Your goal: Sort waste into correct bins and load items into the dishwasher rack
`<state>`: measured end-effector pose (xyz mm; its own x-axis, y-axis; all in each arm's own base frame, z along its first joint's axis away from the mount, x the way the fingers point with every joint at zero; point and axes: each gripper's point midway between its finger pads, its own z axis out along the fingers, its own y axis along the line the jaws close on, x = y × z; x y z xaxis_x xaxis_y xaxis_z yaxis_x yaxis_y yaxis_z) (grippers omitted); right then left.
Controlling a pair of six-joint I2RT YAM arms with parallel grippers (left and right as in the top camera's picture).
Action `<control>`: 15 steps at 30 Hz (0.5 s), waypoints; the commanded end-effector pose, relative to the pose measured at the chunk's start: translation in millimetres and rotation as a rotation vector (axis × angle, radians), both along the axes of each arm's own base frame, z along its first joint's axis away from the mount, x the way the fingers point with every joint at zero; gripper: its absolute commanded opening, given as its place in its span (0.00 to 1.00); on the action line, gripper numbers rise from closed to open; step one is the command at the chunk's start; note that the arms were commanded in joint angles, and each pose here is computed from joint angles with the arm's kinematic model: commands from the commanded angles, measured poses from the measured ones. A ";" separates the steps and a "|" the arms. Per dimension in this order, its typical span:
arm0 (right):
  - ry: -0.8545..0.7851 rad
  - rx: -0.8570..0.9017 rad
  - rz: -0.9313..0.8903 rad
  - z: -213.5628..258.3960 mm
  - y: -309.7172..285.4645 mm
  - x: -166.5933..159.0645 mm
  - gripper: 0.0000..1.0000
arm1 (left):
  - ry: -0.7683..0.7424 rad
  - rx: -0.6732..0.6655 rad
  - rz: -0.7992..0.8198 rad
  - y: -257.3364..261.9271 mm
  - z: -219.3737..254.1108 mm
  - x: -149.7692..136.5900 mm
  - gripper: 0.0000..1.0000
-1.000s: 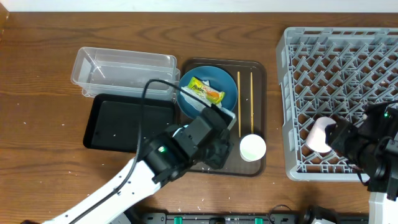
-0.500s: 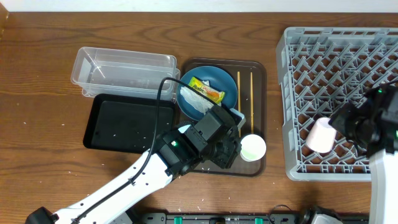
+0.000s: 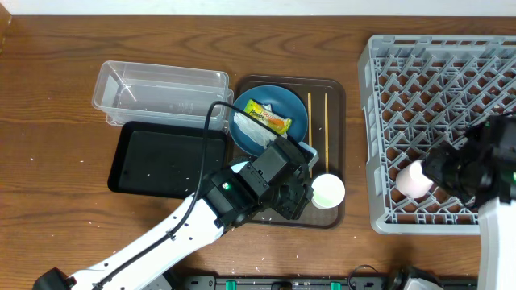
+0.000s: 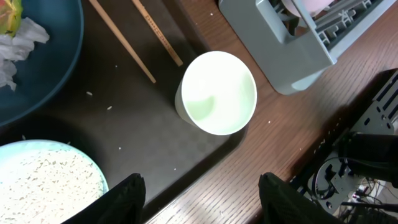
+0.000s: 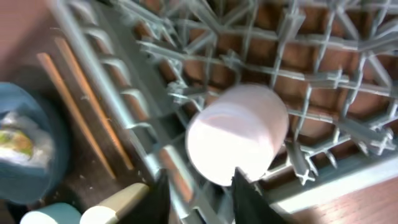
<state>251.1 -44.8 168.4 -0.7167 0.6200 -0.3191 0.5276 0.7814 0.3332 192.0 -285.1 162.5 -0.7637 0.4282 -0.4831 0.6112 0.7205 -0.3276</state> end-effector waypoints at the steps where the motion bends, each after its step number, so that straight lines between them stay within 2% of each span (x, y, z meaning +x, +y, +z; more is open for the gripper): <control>1: -0.147 0.020 0.082 30.6 18.2 -1.3 0.47 | -0.014 0.003 0.011 -3.1 4.1 5.0 0.62; 4: -0.265 0.044 0.158 55.3 35.6 -7.3 0.59 | -0.020 0.054 0.018 -4.9 -9.9 8.2 0.62; 9: -0.388 0.060 0.247 82.0 57.5 -26.7 0.77 | -0.060 0.149 0.033 -12.6 -38.8 18.9 0.72; 15: -0.379 0.079 0.257 82.0 65.6 -43.0 0.80 | -0.068 0.160 0.031 -32.1 -66.1 31.4 0.74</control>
<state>211.0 12.3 249.9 -0.6712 0.4936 -0.5530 0.1905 0.8359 0.5148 211.3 -310.8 96.7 -0.7516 0.4952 -0.4357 0.6153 0.7645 -0.1924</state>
